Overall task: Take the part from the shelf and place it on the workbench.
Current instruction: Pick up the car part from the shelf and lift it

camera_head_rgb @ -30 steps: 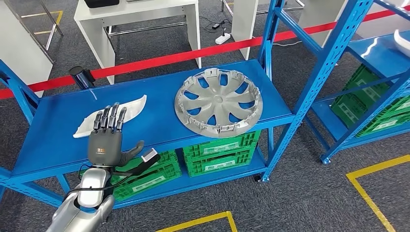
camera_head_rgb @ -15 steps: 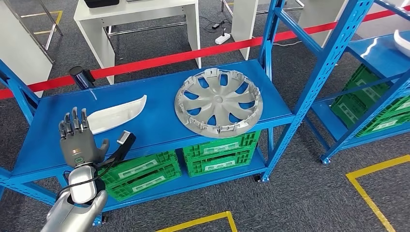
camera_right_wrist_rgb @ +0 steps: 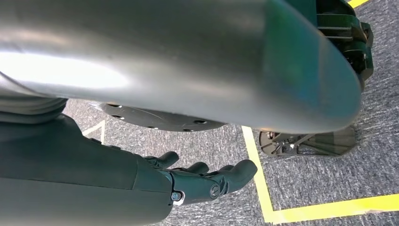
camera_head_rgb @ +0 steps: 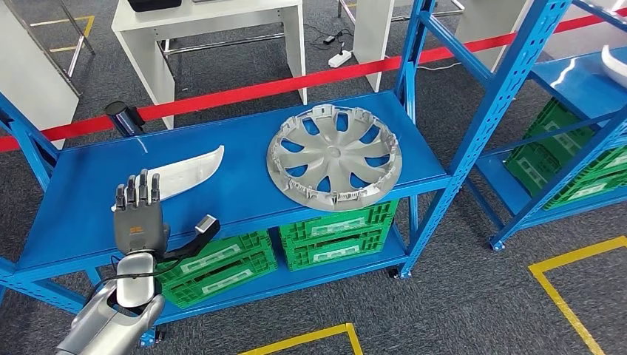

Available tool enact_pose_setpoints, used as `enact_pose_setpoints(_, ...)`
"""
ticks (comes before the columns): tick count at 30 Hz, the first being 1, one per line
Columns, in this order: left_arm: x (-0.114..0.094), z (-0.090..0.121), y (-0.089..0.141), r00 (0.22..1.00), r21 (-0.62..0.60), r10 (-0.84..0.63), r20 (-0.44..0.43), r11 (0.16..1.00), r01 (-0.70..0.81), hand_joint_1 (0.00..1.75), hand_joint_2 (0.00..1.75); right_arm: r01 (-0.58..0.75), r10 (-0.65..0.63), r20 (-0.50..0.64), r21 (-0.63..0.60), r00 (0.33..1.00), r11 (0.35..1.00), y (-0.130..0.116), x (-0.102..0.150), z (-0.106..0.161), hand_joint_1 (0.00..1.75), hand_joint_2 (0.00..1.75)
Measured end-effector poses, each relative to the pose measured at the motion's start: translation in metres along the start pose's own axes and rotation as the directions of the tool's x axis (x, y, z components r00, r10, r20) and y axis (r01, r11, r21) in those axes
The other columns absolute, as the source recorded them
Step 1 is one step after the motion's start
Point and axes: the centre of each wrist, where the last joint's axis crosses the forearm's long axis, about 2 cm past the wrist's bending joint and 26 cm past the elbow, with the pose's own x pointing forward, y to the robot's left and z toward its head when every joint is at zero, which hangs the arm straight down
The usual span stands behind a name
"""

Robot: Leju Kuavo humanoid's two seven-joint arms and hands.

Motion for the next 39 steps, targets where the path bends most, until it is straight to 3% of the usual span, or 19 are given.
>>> enact_pose_setpoints(14,-0.013,-0.007,-0.010,0.999,0.031,-0.027,-0.027,0.999,0.028,0.00,1.75,0.003,-0.003,0.009,0.000,1.000,1.000,0.000,0.000,0.000,0.00,0.00)
enact_pose_setpoints(22,-0.032,-0.011,-0.024,0.999,0.077,-0.023,-0.036,0.997,0.026,0.00,1.75,-0.001,0.001,0.008,0.000,1.000,1.000,0.000,0.000,0.000,0.00,0.00)
enact_pose_setpoints(32,-0.060,-0.021,-0.041,0.998,-0.012,-0.043,-0.049,0.999,0.043,0.00,1.75,-0.006,0.006,0.011,-0.003,1.000,1.000,-0.002,-0.001,0.000,0.00,0.00)
enact_pose_setpoints(39,-0.070,-0.019,-0.047,0.994,-0.060,-0.018,-0.109,0.998,0.012,0.00,1.75,-0.019,0.019,0.010,-0.005,1.000,1.000,-0.003,0.000,0.000,0.00,0.00)
